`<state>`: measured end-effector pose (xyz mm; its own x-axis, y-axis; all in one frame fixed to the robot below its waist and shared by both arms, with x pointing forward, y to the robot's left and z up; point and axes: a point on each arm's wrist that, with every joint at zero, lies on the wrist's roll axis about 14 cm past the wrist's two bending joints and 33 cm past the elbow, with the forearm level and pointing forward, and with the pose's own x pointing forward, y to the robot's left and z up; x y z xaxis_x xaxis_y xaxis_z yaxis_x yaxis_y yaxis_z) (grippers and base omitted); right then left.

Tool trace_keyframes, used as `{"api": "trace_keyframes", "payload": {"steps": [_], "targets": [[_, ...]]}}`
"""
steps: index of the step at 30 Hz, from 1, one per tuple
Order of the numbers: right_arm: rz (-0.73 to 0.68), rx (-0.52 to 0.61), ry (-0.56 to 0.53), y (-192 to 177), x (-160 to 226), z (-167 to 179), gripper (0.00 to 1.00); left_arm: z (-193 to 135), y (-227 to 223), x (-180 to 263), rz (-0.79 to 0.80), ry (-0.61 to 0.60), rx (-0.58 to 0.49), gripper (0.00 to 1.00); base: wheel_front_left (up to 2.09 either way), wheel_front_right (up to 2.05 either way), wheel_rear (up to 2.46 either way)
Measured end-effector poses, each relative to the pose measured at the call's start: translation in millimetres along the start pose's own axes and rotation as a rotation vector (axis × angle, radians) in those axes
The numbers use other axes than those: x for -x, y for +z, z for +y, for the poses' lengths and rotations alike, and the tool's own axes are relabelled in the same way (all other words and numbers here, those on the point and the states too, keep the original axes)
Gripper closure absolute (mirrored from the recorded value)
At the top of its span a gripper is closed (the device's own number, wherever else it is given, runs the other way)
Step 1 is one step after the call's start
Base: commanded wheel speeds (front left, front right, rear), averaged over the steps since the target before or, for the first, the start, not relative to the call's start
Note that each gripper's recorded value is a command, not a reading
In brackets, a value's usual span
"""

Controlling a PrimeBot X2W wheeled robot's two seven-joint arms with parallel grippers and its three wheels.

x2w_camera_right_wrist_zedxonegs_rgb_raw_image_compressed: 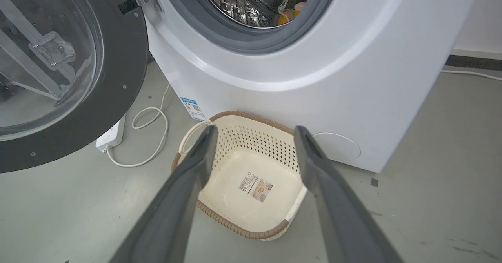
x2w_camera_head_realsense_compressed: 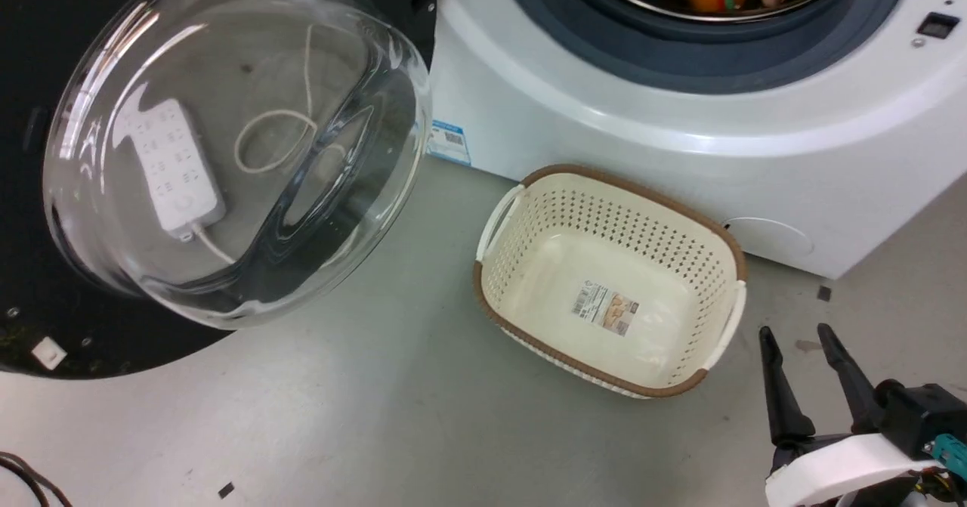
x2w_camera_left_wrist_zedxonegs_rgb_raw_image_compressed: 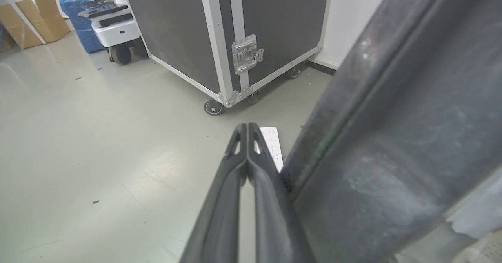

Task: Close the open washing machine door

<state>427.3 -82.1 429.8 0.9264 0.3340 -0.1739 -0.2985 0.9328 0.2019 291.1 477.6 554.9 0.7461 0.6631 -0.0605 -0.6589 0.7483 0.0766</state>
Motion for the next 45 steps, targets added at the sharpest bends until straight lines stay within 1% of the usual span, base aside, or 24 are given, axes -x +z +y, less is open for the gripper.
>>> {"api": "trace_keyframes", "payload": {"steps": [4, 9, 11, 15, 21, 23, 25, 26, 32, 39, 45], "targets": [[0.009, -0.009, 0.010, -4.4, -5.3, 2.4, 0.00, -6.4, -5.2, -1.9, 0.078, -0.064, -0.013, 1.00, 0.00, 0.00, 0.00], [0.004, -0.033, 0.027, -5.2, -8.6, 8.8, 0.00, -17.7, -10.7, 5.2, 0.170, -0.152, 0.022, 1.00, 0.00, 0.00, 0.00], [-0.008, -0.045, 0.031, -3.1, -7.6, 11.1, 0.00, -29.0, -13.6, 14.4, 0.213, -0.227, 0.021, 1.00, 0.00, 0.00, 0.00], [-0.028, -0.057, 0.041, 1.0, -6.7, 16.5, 0.00, -62.3, -11.8, 38.7, 0.244, -0.401, 0.065, 1.00, 0.00, 0.00, 0.00], [-0.043, -0.079, 0.058, 2.7, -6.6, 24.9, 0.00, -93.8, -10.5, 74.6, 0.274, -0.586, 0.070, 1.00, 0.00, 0.00, 0.00], [-0.049, -0.085, 0.059, 3.4, -6.0, 26.1, 0.00, -106.3, -6.8, 86.3, 0.263, -0.643, 0.104, 1.00, 0.00, 0.00, 0.00], [-0.055, -0.087, 0.057, 4.7, -4.8, 26.5, 0.00, -119.9, -7.9, 100.0, 0.273, -0.708, 0.110, 1.00, 0.00, 0.00, 0.00], [-0.059, -0.090, 0.053, 5.5, -4.2, 25.7, 0.00, -127.2, -5.9, 105.4, 0.268, -0.738, 0.128, 1.00, 0.00, 0.00, 0.00], [-0.078, -0.108, 0.006, 6.7, 5.1, 12.4, 0.00, -175.4, -1.8, 133.4, 0.271, -0.934, 0.144, 1.00, 0.00, 0.00, 0.00], [-0.095, -0.119, -0.078, 8.4, 21.3, -13.8, 0.00, -254.1, 3.4, 166.5, 0.264, -1.183, 0.191, 1.00, 0.00, 0.00, 0.00], [-0.124, -0.132, -0.154, 13.6, 36.6, -37.7, 0.00, -318.9, 9.4, 190.9, 0.251, -1.354, 0.260, 1.00, 0.00, 0.00, 0.00]]}}
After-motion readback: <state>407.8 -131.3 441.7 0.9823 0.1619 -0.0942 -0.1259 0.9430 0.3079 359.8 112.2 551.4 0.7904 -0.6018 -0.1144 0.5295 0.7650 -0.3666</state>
